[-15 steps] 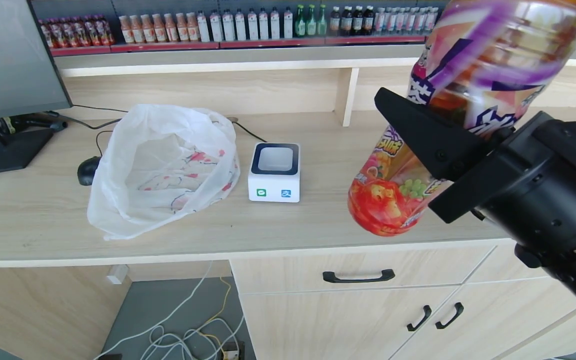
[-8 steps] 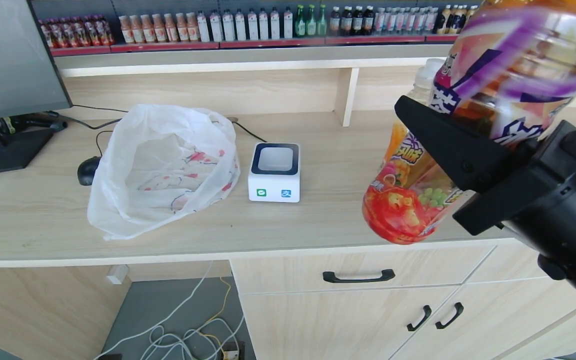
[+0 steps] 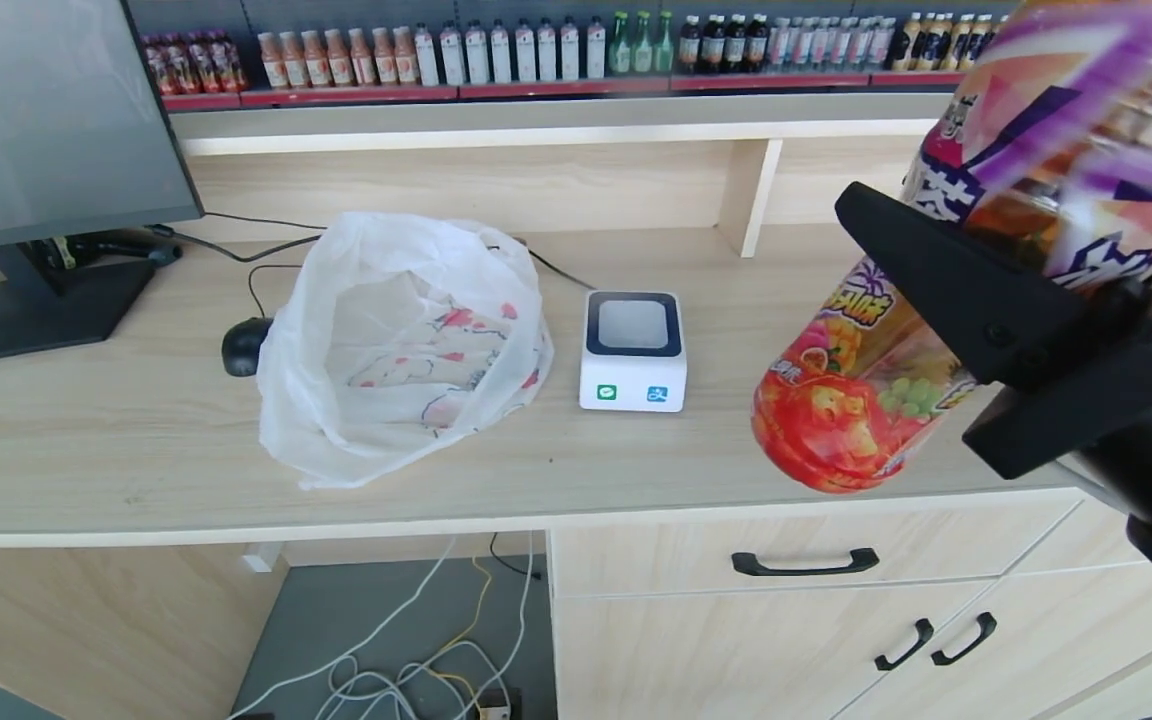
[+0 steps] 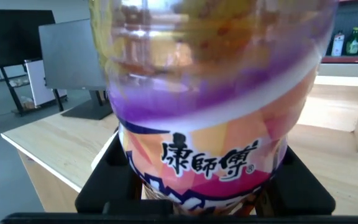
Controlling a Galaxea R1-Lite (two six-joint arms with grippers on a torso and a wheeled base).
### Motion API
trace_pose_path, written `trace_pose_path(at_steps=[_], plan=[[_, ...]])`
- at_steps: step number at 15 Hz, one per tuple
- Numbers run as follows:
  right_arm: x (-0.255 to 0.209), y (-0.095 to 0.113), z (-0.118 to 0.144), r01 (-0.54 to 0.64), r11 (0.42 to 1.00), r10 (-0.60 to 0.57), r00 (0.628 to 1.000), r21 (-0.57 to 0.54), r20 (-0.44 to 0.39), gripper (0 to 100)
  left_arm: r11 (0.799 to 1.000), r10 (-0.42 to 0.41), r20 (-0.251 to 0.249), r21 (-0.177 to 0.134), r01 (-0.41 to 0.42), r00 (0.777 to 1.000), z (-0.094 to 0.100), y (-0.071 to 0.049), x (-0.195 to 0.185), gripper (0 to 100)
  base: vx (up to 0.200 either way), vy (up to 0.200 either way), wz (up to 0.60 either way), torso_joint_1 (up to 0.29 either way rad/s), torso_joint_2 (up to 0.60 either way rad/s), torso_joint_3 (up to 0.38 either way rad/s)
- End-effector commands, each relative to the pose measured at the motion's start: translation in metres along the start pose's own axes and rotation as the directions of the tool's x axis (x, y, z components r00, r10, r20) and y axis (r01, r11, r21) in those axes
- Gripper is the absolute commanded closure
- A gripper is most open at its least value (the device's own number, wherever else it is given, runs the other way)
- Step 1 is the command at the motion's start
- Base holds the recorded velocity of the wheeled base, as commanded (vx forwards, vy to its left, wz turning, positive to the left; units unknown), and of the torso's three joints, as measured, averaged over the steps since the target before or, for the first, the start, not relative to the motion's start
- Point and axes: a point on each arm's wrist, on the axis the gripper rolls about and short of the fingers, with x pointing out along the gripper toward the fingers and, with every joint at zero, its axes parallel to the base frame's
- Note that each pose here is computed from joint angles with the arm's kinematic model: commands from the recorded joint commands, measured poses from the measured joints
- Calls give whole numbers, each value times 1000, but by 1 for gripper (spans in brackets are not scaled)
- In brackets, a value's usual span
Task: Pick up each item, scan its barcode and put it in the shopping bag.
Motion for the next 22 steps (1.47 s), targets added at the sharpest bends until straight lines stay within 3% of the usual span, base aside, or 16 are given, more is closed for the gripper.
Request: trace_pose_path(at_steps=[1, 5, 7, 8, 11, 12, 15, 17, 18, 22], plan=[[1, 0, 2, 0, 1000, 0, 1000, 2, 6, 100, 1000, 0, 1, 0, 0, 1000, 0, 0, 0, 0, 0, 200, 0, 2, -7, -2], [20, 3, 7, 12, 997, -13, 1000, 79, 19, 100, 1000, 0, 1, 0, 0, 1000, 0, 0, 0, 0, 0, 50, 0, 2, -1, 1], [29, 0, 7, 22, 996, -20, 1000, 82, -23, 100, 1000, 1, 1, 0, -1, 1000, 0, 0, 0, 0, 0, 0, 0, 0, 0, 0], [43, -4, 8, 44, 990, -35, 997, 136, -73, 100, 1000, 0, 1, 0, 0, 1000, 0, 0, 0, 0, 0, 0, 0, 0, 0, 0], [75, -38, 0, 103, 977, -90, 993, 186, -79, 100, 1000, 1, 1, 0, -1, 1000, 0, 0, 0, 0, 0, 0, 0, 0, 0, 0], [84, -60, -10, 99, 973, -81, 992, 207, -93, 100, 1000, 0, 1, 0, 0, 1000, 0, 0, 0, 0, 0, 0, 0, 0, 0, 0], [92, -81, -32, 109, 957, -73, 987, 267, -142, 100, 1000, 1, 1, 0, -1, 1000, 0, 0, 0, 0, 0, 0, 0, 0, 0, 0], [99, -91, -38, 134, 920, -88, 986, 367, -140, 100, 1000, 1, 1, 0, -1, 1000, 0, 0, 0, 0, 0, 0, 0, 0, 0, 0], [104, -93, -37, 142, 876, -95, 988, 461, -125, 100, 1000, 0, 1, 2, 0, 1000, 0, 0, 0, 0, 0, 0, 0, 0, 0, 0], [109, -109, -46, 153, 792, -132, 988, 591, -79, 100, 1000, 1, 1, 0, -1, 1000, 0, 0, 0, 0, 0, 0, 0, 0, 0, 0]])
